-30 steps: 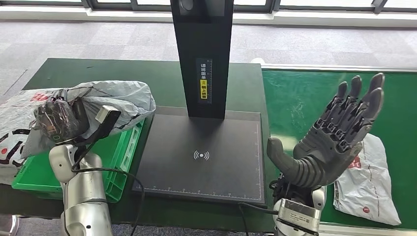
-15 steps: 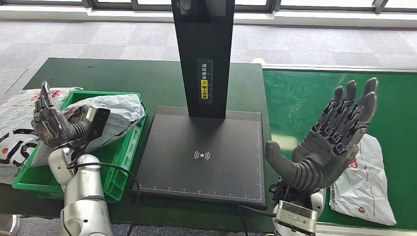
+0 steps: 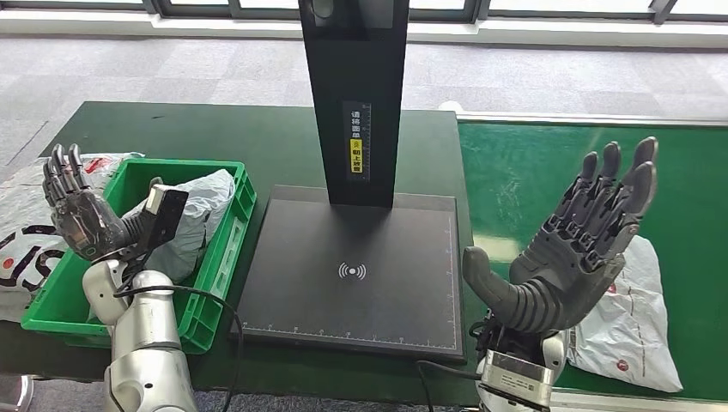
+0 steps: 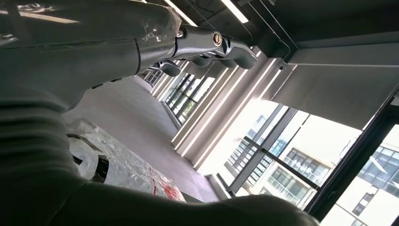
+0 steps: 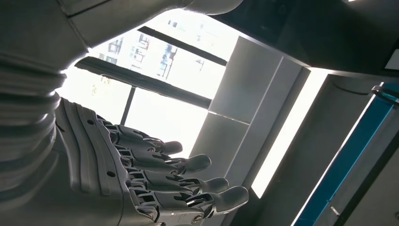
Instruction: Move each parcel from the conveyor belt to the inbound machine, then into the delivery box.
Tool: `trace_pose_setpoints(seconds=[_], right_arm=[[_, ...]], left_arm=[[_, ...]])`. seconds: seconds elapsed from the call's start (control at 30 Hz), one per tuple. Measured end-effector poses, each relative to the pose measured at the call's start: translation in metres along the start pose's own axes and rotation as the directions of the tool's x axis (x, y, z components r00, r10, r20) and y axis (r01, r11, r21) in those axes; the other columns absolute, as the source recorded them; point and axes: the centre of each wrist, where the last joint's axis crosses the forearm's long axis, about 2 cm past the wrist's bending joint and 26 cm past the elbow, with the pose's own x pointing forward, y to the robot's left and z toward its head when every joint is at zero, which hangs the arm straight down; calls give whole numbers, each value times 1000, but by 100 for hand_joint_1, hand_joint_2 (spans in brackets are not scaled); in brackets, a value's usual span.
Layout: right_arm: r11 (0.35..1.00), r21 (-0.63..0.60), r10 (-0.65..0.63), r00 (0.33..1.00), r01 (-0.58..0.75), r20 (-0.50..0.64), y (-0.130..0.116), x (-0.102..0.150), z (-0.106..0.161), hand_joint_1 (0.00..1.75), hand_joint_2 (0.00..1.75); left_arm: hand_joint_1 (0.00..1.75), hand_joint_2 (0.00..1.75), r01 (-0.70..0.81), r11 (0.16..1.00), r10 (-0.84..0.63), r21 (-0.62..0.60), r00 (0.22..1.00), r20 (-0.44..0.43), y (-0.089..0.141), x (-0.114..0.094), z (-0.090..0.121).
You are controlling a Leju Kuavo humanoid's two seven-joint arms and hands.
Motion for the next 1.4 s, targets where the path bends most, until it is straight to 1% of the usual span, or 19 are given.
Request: trace_pose_setpoints(seconds=[0.07, 0.1, 0.17, 0.23, 0.43, 0.5, 0.57, 0.63, 0.7, 0.73, 0.8, 0.87, 0.97, 1.03, 1.1, 1.17, 1.3, 1.4], right_arm=[[1000, 2, 4, 1000, -4, 1, 0, 0, 0, 0, 175], [1000, 3, 7, 1000, -7, 1, -1, -1, 0, 0, 175], [1000, 7, 11, 1000, -11, -2, -2, -1, 2, 0, 175], [1000, 11, 14, 1000, -14, -5, -2, -1, 3, 0, 175], [1000, 16, 18, 1000, -18, -10, -3, 0, 5, 0, 175], [1000, 19, 21, 1000, -21, -8, -4, 0, 6, 0, 175], [1000, 21, 23, 1000, -23, -5, -4, 0, 6, 0, 175], [999, 24, 28, 1000, -28, -3, -4, -1, 6, 0, 175], [999, 30, 42, 999, -42, -1, -5, -2, 7, 0, 175], [998, 37, 56, 998, -56, -1, -7, -4, 8, 0, 175], [993, 64, 101, 995, -100, -8, -11, -11, 14, 0, 175], [979, 111, 173, 984, -168, -35, -17, -24, 24, 0, 175], [927, 214, 336, 936, -308, -105, -33, -45, 42, 0, 175], [868, 290, 458, 876, -404, -150, -46, -57, 53, 0, 175], [794, 362, 573, 800, -488, -180, -60, -68, 64, 0, 175], [723, 419, 662, 724, -550, -193, -76, -81, 76, 0, 175], [589, 501, 794, 569, -634, -214, -113, -110, 97, 0, 175], [516, 544, 851, 467, -661, -240, -136, -123, 111, 0, 175]], left_arm=[[0, 0, -95, 995, 94, -18, 995, -37, -9, 4, 4], [0, 0, -176, 984, 173, -40, 983, -65, -16, 7, 8], [0, 0, -344, 933, 334, -102, 936, -108, -31, 14, 16], [0, 0, -446, 882, 431, -151, 894, -127, -40, 22, 21], [0, 0, -508, 836, 488, -208, 861, -143, -50, 33, 25], [0, 87, -556, 803, 534, -213, 831, -155, -52, 34, 26], [0, 175, -637, 746, 613, -193, 770, -177, -53, 35, 27], [0, 175, -744, 652, 716, -145, 668, -201, -50, 33, 30], [0, 175, -843, 527, 819, -107, 538, -202, -44, 33, 36], [0, 175, -880, 462, 859, -109, 475, -192, -40, 36, 39], [0, 175, -925, 350, 913, -151, 372, -167, -32, 44, 48], [0, 175, -943, 251, 947, -220, 286, -145, -23, 57, 59], [0, 175, -928, 149, 972, -342, 201, -124, -12, 82, 77], [0, 175, -907, 106, 980, -408, 165, -114, -6, 97, 86], [0, 175, -886, 73, 986, -457, 134, -103, -1, 111, 92], [0, 175, -871, 56, 989, -487, 115, -92, 5, 120, 98], [0, 175, -867, 84, 992, -492, 121, -45, 15, 124, 104], [0, 175, -871, 101, 993, -482, 120, -8, 21, 124, 102]])
